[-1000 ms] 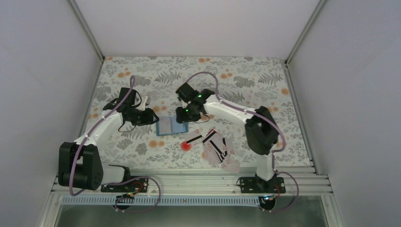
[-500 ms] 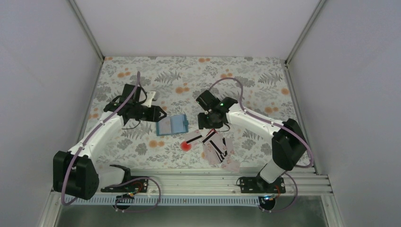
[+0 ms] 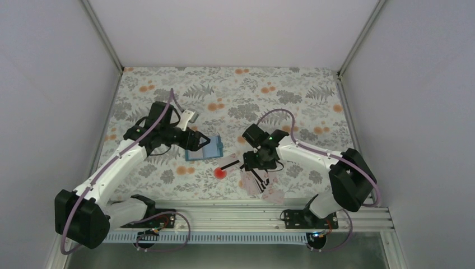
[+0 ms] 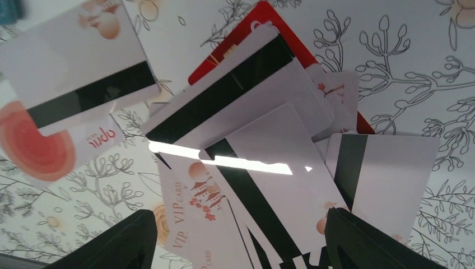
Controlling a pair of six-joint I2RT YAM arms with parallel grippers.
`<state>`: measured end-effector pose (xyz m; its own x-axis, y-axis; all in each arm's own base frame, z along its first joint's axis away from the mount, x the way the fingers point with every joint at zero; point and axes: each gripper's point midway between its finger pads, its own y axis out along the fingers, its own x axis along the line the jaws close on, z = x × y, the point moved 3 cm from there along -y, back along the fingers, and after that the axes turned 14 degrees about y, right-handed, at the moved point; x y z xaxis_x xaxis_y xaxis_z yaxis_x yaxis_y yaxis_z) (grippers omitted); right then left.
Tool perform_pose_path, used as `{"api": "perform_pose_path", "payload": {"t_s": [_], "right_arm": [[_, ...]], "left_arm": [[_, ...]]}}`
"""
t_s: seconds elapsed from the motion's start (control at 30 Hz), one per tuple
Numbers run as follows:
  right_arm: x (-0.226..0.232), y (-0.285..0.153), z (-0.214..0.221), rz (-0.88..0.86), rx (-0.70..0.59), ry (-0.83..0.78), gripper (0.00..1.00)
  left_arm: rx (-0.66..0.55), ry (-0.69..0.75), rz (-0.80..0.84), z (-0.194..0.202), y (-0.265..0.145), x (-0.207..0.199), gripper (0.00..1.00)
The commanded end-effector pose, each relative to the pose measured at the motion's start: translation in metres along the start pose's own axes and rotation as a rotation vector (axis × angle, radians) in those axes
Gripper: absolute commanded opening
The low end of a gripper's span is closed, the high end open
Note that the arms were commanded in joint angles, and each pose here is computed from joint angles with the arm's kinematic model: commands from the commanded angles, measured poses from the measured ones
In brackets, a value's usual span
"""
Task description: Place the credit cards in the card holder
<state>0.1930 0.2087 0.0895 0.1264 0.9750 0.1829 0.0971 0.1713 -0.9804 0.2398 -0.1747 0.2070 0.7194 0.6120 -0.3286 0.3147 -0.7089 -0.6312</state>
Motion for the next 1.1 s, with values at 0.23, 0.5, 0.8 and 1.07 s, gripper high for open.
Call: {"api": "perform_pose_path", "payload": {"t_s": [0.23, 0.5, 0.8, 1.07], "right_arm": [[-0.006, 0.029, -0.006, 0.068, -0.002, -0.158, 0.83], [-0.012, 0.042, -0.009, 0.128, 0.0, -0.221, 0.79], [-0.023, 0.061, 0.002, 0.174, 0.073, -0.222, 0.67], [-0.014, 0.061, -0.004, 0.159, 0.066, -0.207, 0.57]], "left_arm": [[-0.026, 0.052, 0.048, -0.004, -0.006, -0.014, 0.85], [-0.021, 0.049, 0.054, -0.001, -0.006, -0.017, 0.85], [-0.018, 0.041, 0.057, 0.003, -0.005, -0.016, 0.85], [-0.015, 0.036, 0.059, 0.004, -0.003, -0.016, 0.85]]}}
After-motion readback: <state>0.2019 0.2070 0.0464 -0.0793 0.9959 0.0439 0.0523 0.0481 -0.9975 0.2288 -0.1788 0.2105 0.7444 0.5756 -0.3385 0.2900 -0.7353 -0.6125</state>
